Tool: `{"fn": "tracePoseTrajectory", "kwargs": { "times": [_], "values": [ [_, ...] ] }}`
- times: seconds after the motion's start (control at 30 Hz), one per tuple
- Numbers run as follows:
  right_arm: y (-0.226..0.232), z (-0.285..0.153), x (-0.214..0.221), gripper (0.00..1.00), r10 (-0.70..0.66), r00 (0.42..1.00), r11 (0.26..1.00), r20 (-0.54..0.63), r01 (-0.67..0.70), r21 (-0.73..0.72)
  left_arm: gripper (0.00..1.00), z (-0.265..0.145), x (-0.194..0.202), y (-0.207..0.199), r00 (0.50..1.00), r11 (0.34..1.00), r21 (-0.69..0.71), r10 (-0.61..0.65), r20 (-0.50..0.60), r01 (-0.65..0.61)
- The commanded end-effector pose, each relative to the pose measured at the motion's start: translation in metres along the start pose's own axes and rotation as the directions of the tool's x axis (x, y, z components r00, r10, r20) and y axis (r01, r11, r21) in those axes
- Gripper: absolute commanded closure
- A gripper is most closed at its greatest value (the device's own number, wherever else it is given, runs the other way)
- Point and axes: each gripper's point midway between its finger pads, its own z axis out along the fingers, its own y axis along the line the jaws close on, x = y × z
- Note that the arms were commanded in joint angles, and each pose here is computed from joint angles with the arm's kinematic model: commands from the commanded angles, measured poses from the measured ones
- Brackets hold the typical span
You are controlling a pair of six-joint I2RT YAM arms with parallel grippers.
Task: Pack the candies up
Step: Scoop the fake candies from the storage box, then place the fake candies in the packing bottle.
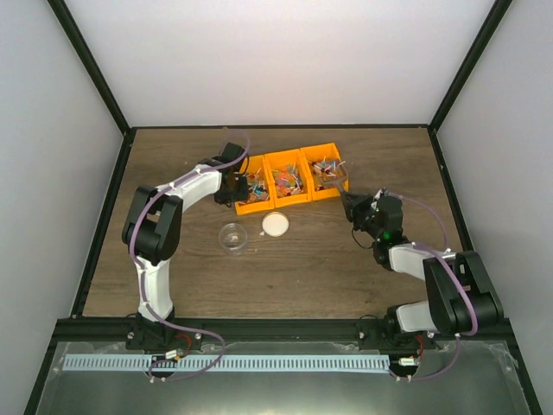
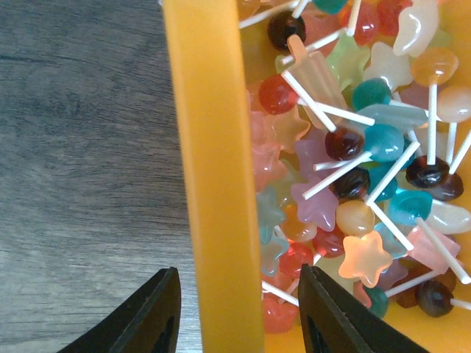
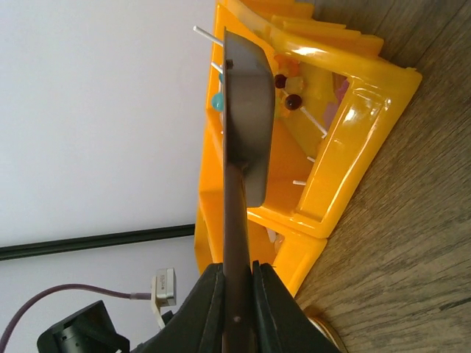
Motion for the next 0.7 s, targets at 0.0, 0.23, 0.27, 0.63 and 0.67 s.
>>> {"fn": "tracePoseTrajectory", "kwargs": {
  "times": [0.0,0.23,0.27,0.63,0.67],
  "values": [
    [0.015,-0.009,-0.004,0.99,-0.045,0.999,0.997,0.014,0.045,-0.056,0.51,-0.017,-0.013,-0.007,0.999,0.999,0.034,-0.004,0.033,0.003],
    [0.028,-0.022,-0.005,0.99,-0.069,0.997,0.993,0.025,0.071,-0.092,0.46,-0.037,-0.021,-0.007,0.996,0.999,0.046,-0.016,0.084,0.012],
    [0.030,-0.024,-0.005,0.99,-0.074,0.997,0.993,0.024,0.076,-0.095,0.45,-0.039,-0.021,-0.006,0.996,0.999,0.042,-0.018,0.093,0.014],
    [0.065,-0.050,0.040,0.99,-0.181,0.968,0.956,-0.177,0.131,-0.262,0.41,-0.065,-0.019,0.014,0.991,1.000,0.026,-0.005,0.133,0.002],
    [0.062,-0.053,0.046,0.99,-0.176,0.964,0.957,-0.200,0.120,-0.266,0.41,-0.068,-0.018,0.018,0.991,1.000,0.029,-0.014,0.135,0.010]
  ]
}}
